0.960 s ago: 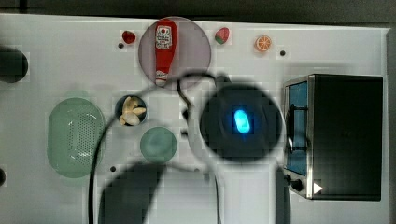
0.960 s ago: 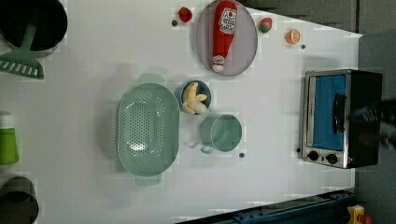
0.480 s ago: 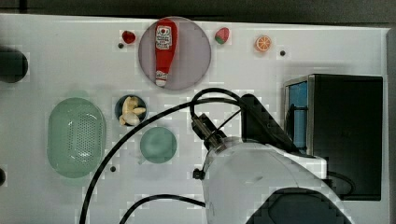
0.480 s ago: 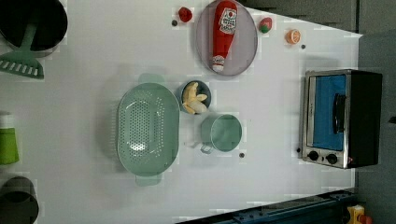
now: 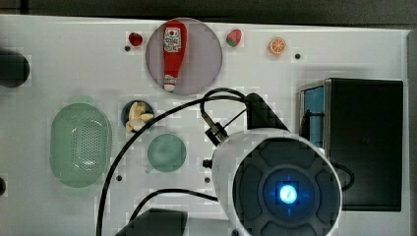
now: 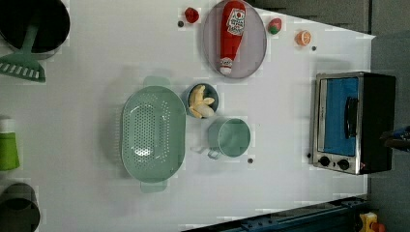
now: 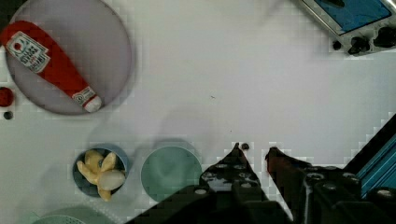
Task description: Flap open oven.
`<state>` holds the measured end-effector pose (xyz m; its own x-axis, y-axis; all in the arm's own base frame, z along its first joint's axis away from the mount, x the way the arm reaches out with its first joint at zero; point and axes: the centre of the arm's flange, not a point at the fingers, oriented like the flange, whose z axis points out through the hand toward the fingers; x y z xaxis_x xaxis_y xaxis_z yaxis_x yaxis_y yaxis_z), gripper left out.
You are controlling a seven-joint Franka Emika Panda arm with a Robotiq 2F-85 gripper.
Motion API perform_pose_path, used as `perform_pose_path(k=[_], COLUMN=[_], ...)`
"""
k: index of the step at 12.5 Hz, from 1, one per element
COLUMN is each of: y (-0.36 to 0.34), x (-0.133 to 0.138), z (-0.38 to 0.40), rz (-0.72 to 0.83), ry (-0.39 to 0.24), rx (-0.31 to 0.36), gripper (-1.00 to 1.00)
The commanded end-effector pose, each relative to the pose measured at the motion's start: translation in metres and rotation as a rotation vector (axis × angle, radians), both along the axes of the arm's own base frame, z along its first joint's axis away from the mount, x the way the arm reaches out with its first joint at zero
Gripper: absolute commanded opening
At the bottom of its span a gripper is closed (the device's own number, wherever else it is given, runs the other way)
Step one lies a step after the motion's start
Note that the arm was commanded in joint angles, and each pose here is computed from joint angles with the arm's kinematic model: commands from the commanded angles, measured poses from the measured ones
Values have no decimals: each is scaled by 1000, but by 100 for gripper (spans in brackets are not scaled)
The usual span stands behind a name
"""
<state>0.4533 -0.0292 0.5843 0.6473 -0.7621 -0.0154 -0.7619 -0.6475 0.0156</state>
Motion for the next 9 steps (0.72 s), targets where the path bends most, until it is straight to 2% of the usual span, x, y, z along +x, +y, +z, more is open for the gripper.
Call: perform_pose_path(k=[1,4,7,9], y=[-25,-58,-99,-129], x=[-4,0,5,11], z=[3,-5,-26,-40], rz=[83,367,643,720], ry=[-30,-65,-57,-58], rx=[14,22,15,-17], gripper=[-65,-65,-65,-65])
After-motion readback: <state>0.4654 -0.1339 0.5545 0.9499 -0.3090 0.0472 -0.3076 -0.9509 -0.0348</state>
